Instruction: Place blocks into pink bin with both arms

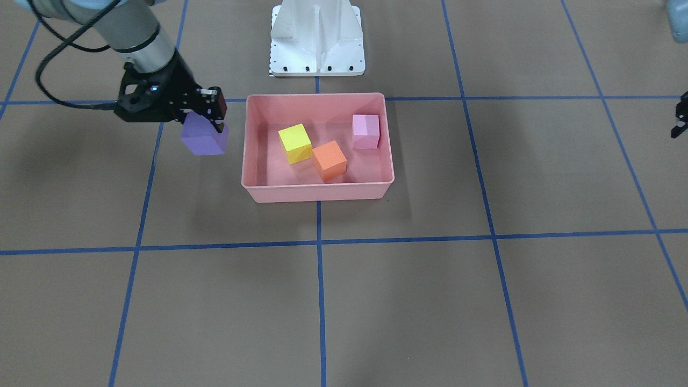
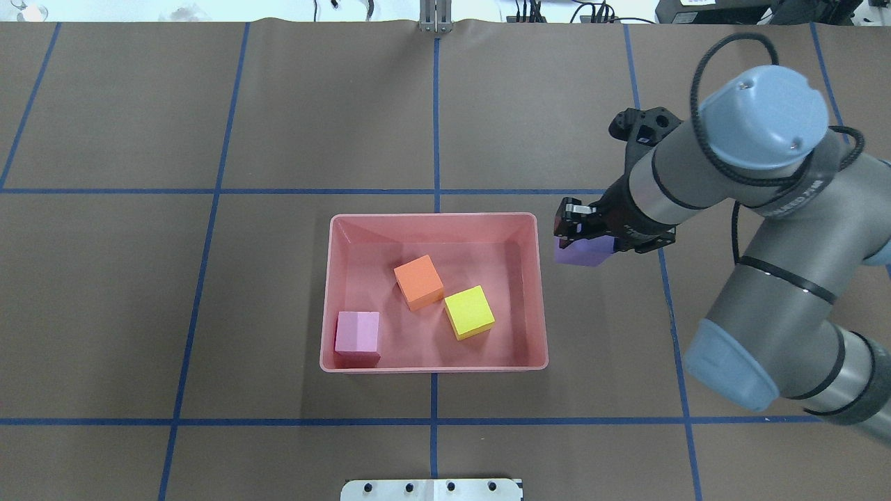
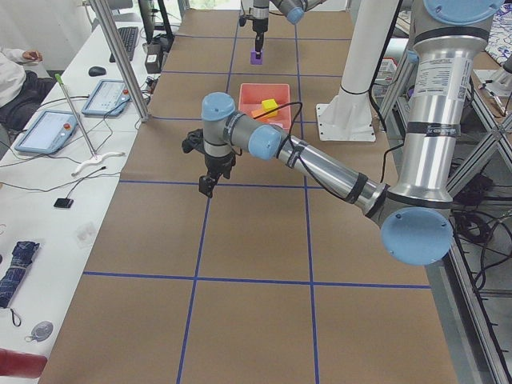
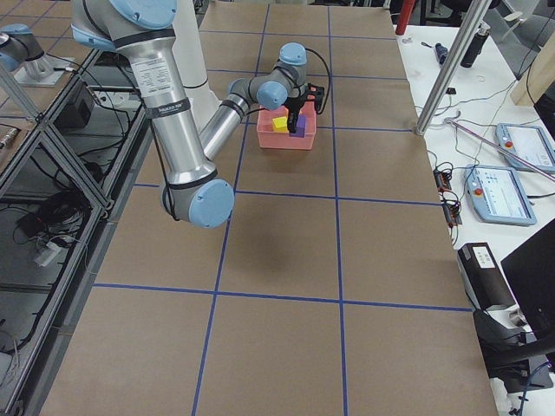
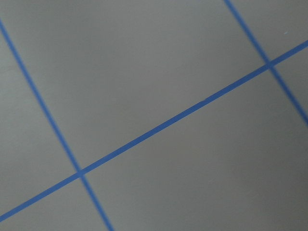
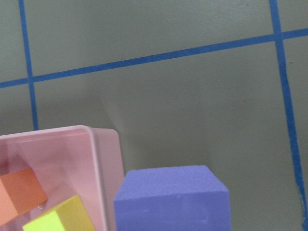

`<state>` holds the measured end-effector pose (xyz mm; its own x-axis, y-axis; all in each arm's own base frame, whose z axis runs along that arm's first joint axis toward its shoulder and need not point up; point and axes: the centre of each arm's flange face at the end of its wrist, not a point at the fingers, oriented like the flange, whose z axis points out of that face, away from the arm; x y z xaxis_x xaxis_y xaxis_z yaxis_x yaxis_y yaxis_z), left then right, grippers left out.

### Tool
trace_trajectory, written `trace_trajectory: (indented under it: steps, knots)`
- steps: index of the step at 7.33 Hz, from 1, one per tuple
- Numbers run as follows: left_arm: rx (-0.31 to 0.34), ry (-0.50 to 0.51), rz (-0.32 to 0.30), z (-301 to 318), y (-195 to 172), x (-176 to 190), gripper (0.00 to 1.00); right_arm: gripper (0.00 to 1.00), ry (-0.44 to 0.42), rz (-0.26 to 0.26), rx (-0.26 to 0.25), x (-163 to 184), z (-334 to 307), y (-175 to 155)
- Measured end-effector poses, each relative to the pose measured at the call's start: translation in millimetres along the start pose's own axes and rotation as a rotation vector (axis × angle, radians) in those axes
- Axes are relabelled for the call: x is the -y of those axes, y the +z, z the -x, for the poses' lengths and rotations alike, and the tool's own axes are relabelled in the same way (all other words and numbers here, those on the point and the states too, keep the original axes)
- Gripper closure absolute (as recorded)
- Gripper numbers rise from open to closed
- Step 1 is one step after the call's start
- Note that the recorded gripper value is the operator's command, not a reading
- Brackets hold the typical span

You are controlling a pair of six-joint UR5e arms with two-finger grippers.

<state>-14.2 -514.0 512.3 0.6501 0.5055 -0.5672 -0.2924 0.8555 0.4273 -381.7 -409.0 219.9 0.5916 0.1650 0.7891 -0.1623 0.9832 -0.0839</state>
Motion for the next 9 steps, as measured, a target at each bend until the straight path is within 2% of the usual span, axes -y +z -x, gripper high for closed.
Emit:
trace_trajectory:
  steps: [1,3,5,7,9]
  knots:
    - [-0.009,-0.004,0.000,11,0,-10,0.00,0.01,0.019,-0.020,-0.010,-16,35,8]
    - [-0.018,-0.019,0.009,19,5,-23,0.00,0.01,0.038,-0.071,-0.025,-34,72,19]
    - [-0.026,-0.062,0.044,30,21,-48,0.00,0.00,0.028,-0.095,-0.053,-27,74,22]
    - [-0.026,-0.158,0.078,70,37,-77,0.00,0.01,-0.013,-0.096,-0.087,14,51,5]
    - [-0.018,-0.239,0.051,98,26,-103,0.00,0.00,-0.097,-0.063,-0.117,82,-14,-25]
